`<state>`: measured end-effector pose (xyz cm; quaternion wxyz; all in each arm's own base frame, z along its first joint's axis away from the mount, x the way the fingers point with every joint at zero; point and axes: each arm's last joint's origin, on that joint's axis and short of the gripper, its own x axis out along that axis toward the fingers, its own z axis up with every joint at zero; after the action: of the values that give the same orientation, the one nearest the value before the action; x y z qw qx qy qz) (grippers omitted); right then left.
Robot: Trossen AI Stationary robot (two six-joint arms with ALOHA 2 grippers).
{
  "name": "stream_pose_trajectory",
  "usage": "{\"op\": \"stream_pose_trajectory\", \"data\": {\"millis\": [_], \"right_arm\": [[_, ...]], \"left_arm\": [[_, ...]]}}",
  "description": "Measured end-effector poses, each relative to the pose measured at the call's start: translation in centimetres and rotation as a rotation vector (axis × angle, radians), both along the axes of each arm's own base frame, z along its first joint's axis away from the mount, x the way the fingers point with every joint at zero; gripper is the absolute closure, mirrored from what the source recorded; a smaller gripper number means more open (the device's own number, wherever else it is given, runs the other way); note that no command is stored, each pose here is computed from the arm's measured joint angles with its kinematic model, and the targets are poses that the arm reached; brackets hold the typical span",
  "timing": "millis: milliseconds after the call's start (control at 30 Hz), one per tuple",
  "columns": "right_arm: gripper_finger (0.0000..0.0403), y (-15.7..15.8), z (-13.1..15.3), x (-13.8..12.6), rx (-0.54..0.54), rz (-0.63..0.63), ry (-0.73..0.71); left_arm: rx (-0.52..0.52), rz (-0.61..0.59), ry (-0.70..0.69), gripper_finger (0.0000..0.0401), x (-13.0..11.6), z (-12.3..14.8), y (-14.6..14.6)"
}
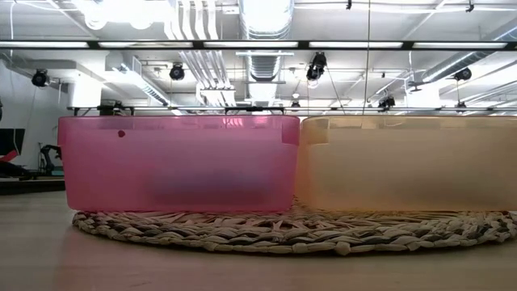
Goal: Pick and place Granola Bars by type
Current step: Put the red granola bar into the red bin
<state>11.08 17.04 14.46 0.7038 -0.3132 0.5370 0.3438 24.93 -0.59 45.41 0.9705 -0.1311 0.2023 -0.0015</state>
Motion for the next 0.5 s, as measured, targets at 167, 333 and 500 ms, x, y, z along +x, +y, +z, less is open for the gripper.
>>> {"op": "stream_pose_trajectory", "data": {"millis": [167,333,500], "right_arm": [[0.0222,-0.03,-0.12,-0.03,0.004,0.006,0.002],[0.0265,0.0,-0.13,-0.04,0.008,0.01,0.006],[0.0304,0.01,-0.15,-0.04,0.014,0.011,0.016]], "left_arm": [[0.0,0.0,0.0,0.0401,0.0,0.0,0.0],[0.0,0.0,0.0,0.0401,0.0,0.0,0.0],[0.0,0.0,0.001,0.0401,0.01,-0.01,0.0]]}}
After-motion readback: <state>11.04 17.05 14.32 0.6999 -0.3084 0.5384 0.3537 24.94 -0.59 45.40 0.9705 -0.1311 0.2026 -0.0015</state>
